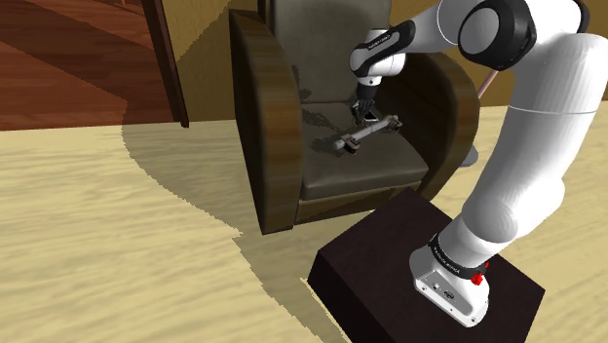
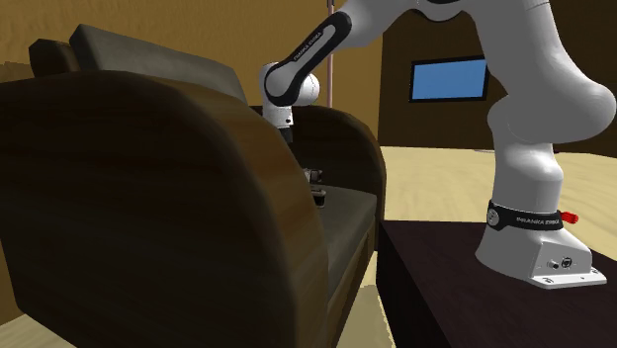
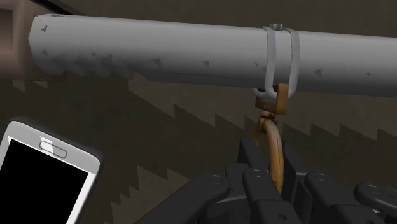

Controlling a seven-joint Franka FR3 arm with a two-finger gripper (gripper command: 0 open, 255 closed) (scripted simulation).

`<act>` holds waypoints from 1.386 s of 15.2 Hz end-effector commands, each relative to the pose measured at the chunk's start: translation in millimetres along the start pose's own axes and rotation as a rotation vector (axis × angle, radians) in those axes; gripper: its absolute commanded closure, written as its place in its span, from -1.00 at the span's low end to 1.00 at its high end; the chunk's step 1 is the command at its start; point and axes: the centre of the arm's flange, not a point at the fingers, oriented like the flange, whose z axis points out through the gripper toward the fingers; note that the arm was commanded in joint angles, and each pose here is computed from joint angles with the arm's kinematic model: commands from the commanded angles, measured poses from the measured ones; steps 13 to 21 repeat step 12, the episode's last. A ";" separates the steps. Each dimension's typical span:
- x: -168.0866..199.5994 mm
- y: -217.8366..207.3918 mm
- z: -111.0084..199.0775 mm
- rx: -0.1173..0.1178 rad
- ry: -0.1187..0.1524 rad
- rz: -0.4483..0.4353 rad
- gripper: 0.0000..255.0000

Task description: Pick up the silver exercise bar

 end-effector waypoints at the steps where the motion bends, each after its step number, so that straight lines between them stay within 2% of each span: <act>1: -1.2 -1.1 -10.8 0.000 0.000 0.000 1.00; 10: -6.3 -1.4 -58.1 0.000 0.000 0.000 1.00; 21: -6.4 -1.4 -58.9 0.000 0.000 0.000 1.00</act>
